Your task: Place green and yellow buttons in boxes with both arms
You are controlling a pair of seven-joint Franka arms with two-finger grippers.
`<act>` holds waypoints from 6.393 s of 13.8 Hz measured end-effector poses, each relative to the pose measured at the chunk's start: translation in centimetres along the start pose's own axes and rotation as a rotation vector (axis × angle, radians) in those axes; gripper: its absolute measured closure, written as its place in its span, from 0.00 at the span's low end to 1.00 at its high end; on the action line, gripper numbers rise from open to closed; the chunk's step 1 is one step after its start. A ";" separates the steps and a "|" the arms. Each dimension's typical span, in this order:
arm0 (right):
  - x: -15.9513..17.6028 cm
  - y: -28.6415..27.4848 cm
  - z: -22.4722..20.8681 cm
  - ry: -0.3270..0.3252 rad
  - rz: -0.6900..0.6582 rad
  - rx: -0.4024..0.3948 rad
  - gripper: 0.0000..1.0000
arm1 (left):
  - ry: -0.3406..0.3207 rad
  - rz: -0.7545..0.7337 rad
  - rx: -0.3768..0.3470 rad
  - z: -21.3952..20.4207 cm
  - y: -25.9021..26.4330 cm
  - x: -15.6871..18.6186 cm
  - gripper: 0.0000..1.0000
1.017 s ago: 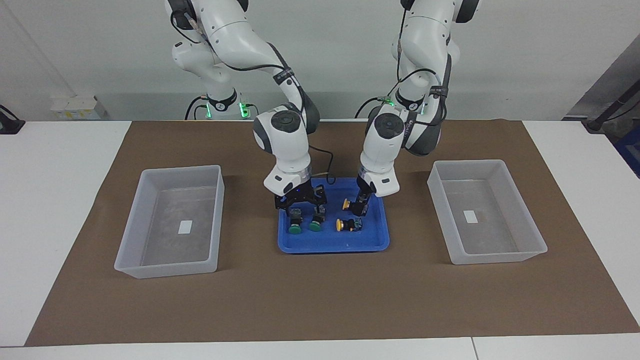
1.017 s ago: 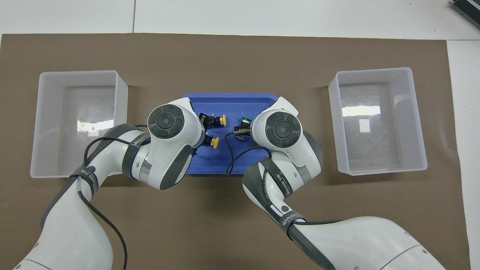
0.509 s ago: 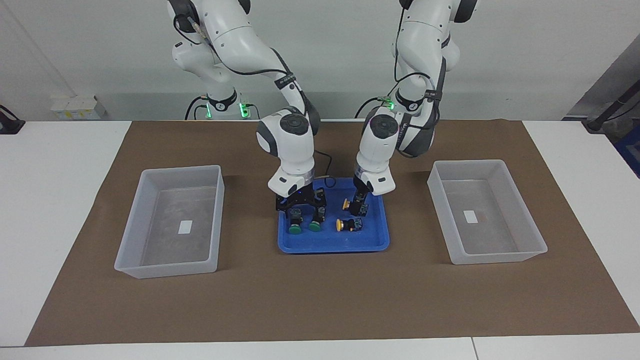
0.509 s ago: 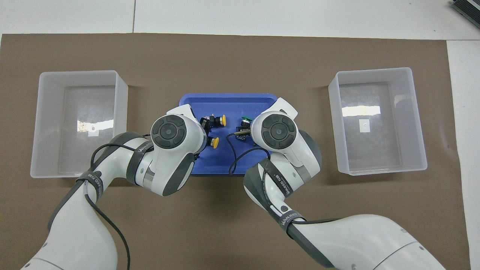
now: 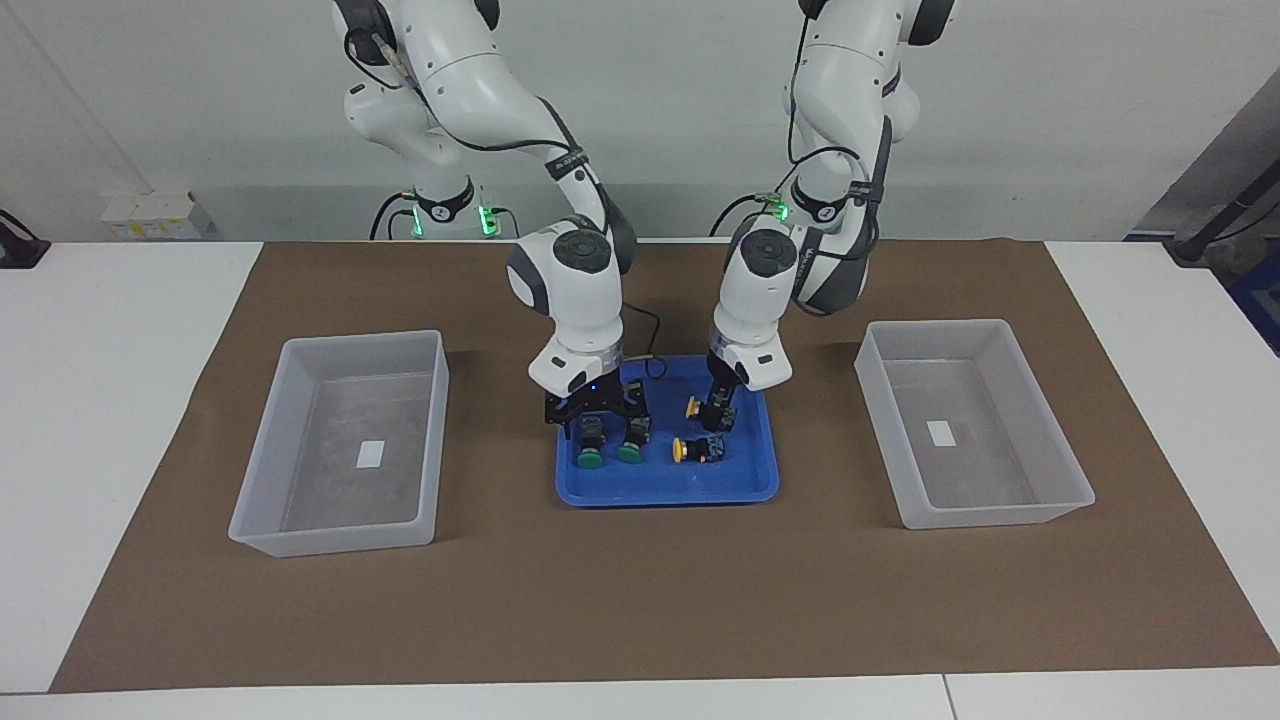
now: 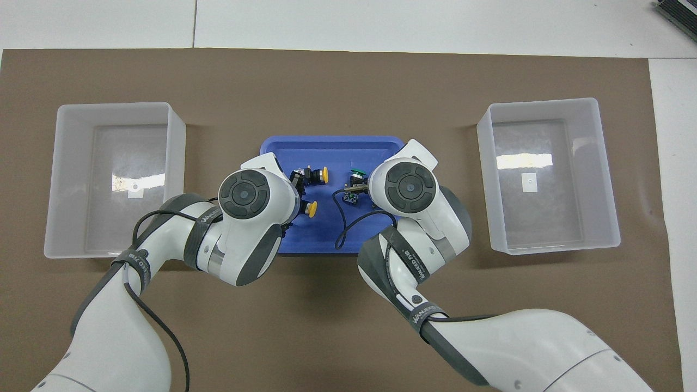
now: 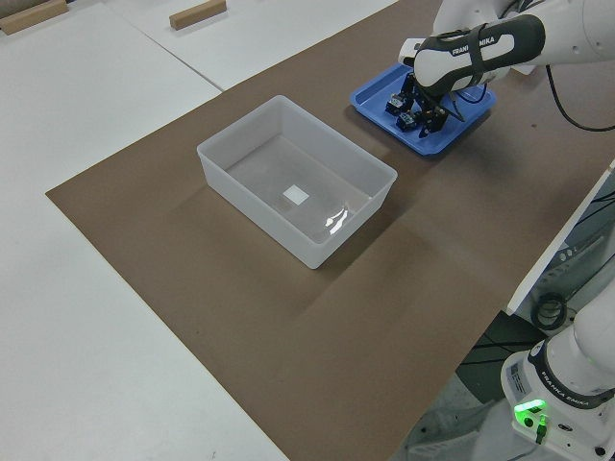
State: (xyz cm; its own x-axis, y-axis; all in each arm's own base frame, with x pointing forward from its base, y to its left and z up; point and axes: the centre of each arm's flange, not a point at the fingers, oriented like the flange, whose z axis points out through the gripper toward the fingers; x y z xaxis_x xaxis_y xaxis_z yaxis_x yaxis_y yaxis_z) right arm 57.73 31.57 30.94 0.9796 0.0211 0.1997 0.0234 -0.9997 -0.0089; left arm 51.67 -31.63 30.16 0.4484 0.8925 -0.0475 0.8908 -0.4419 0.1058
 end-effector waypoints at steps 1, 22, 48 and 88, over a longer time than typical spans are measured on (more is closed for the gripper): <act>0.1 0.2 0.0 0.001 0.003 0.000 0.06 | 0.000 -0.004 -0.001 0.0 0.0 0.0 0.24; 1.4 3.9 -4.3 0.055 0.128 0.013 0.60 | 0.003 0.366 0.113 -18.5 4.9 14.5 0.54; 5.3 36.1 0.5 -0.018 -0.062 -0.062 0.29 | 0.016 1.114 0.010 -8.7 -7.2 33.2 0.37; -2.0 -4.5 0.5 -0.004 0.265 0.090 0.60 | -0.039 -0.399 -0.155 -1.6 6.2 1.8 0.11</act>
State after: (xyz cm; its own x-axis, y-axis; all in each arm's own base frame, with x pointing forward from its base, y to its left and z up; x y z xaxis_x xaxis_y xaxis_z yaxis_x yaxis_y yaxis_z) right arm 55.79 36.07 30.11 0.9547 -0.2409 0.1748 -0.2167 -0.9651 -0.1469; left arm 57.84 -32.65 32.33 0.0757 0.9855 -0.1518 0.9748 -0.0411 0.2193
